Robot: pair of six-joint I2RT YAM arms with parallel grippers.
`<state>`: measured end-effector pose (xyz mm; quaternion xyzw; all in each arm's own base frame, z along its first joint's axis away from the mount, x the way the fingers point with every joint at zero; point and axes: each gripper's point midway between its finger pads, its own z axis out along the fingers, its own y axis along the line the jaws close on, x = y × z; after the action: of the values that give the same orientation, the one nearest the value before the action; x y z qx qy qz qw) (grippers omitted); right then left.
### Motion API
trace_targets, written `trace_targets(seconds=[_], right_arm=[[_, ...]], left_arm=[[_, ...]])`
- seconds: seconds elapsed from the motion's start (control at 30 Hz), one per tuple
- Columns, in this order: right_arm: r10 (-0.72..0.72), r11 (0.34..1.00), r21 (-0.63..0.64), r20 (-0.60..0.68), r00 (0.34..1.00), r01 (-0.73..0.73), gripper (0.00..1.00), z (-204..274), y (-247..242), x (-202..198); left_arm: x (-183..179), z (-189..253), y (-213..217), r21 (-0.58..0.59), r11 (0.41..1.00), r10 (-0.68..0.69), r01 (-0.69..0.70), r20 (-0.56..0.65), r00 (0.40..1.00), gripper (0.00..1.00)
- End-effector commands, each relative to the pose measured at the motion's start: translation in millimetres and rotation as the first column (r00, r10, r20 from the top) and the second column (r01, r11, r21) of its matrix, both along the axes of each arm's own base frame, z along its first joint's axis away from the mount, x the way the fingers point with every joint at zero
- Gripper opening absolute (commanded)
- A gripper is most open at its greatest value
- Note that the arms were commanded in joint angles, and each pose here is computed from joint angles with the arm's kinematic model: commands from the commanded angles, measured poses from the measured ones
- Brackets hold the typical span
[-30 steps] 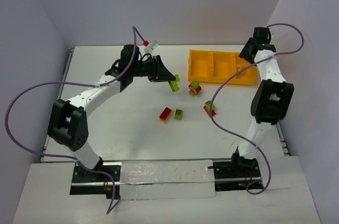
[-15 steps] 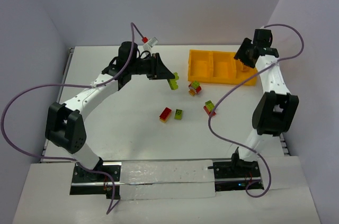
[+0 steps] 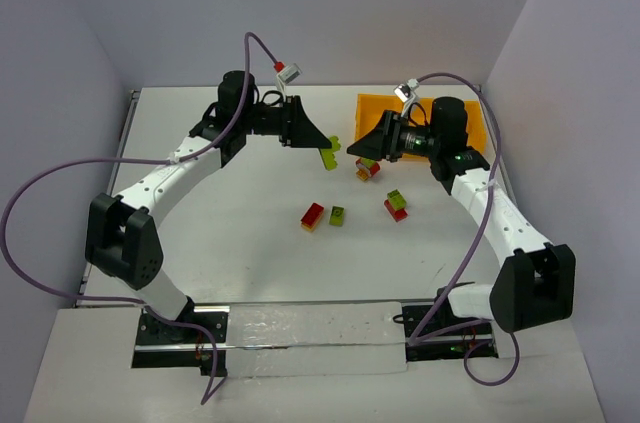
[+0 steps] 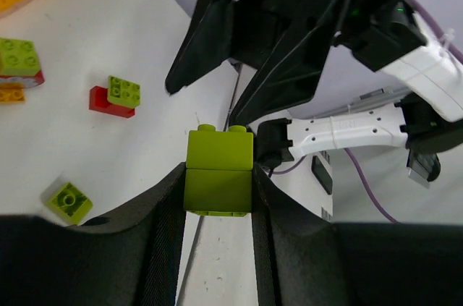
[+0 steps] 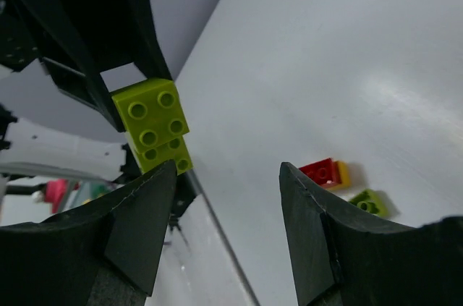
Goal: Sort the legos into containers by color
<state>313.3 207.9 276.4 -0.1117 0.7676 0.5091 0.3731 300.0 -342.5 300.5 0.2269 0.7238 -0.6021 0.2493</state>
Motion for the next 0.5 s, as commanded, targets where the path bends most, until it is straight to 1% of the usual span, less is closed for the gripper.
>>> trace_targets(seconds=[0.0, 0.1, 0.27, 0.47], right_arm=[[0.198, 0.969, 0.117, 0.144, 0.97, -0.216, 0.65, 44.1, 22.5, -26.4], [0.233, 0.959, 0.125, 0.159, 0.959, -0.254, 0.63, 47.0, 26.8, -29.4], [0.296, 0.935, 0.145, 0.188, 0.937, -0.324, 0.64, 55.7, 30.5, -37.5], [0.315, 0.927, 0.152, 0.181, 0.932, -0.343, 0.64, 56.6, 35.3, -36.0]], left_arm=[[-7.1, 30.4, -2.5, -0.078, 0.992, -0.087, 0.095, 0.102, 0.991, 0.0], [-8.6, 33.7, -2.7, -0.087, 0.991, -0.096, 0.105, 0.104, 0.99, 0.0], [-10.3, 35.8, -2.0, -0.092, 0.99, -0.097, 0.107, 0.109, 0.989, 0.0], [-11.3, 41.3, -2.1, -0.106, 0.988, -0.099, 0.112, 0.121, 0.988, 0.0]])
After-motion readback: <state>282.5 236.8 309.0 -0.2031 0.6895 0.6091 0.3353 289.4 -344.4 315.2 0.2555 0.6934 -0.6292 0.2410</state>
